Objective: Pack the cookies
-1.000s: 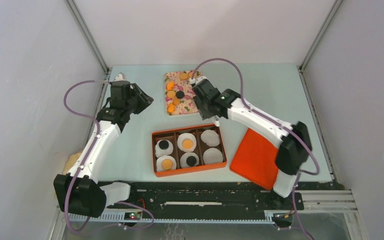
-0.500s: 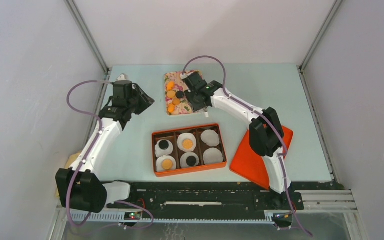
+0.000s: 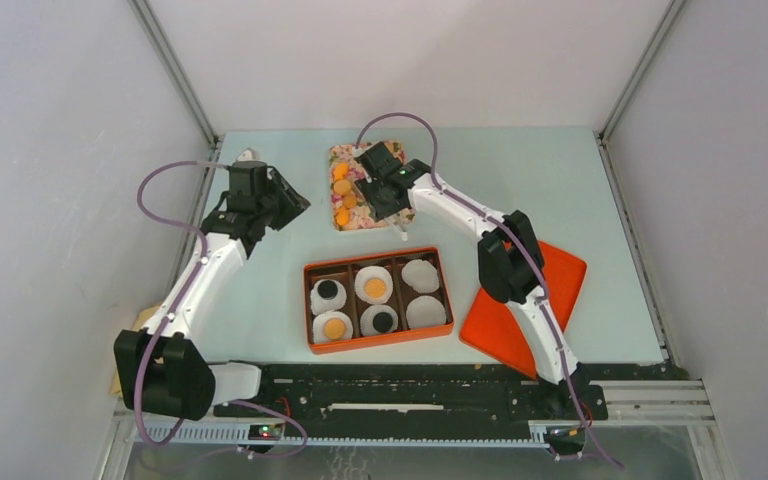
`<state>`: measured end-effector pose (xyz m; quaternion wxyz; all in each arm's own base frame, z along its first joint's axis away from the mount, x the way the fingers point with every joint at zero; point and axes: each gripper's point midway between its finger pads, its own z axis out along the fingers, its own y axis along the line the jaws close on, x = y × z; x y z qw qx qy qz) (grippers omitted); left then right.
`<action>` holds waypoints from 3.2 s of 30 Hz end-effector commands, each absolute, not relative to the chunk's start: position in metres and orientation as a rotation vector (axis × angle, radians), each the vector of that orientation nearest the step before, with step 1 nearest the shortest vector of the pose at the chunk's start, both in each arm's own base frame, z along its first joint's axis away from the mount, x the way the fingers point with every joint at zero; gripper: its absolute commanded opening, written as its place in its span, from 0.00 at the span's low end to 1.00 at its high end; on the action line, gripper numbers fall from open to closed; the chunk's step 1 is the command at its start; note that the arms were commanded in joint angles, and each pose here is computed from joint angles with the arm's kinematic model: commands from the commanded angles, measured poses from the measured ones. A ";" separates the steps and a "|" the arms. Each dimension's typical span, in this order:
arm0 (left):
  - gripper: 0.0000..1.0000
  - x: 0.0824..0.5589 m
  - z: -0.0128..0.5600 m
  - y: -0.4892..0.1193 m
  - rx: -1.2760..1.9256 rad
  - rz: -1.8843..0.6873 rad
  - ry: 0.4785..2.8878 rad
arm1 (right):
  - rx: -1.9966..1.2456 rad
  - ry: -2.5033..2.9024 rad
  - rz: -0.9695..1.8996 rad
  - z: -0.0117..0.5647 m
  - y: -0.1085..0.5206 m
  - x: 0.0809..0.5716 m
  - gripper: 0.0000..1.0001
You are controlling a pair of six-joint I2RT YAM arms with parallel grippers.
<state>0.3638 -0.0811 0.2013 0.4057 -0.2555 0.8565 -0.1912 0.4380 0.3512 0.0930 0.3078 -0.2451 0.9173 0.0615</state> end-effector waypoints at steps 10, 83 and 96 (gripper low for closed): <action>0.44 0.369 0.202 -0.085 -0.610 -0.508 2.157 | -0.560 2.380 0.180 0.135 0.340 0.444 0.22; 0.46 0.354 0.240 -0.112 -0.483 -0.589 2.079 | -0.535 2.232 0.320 0.268 0.241 0.217 0.47; 0.46 0.356 0.238 -0.101 -0.499 -0.513 2.081 | -0.478 2.249 0.050 0.220 0.276 0.373 0.47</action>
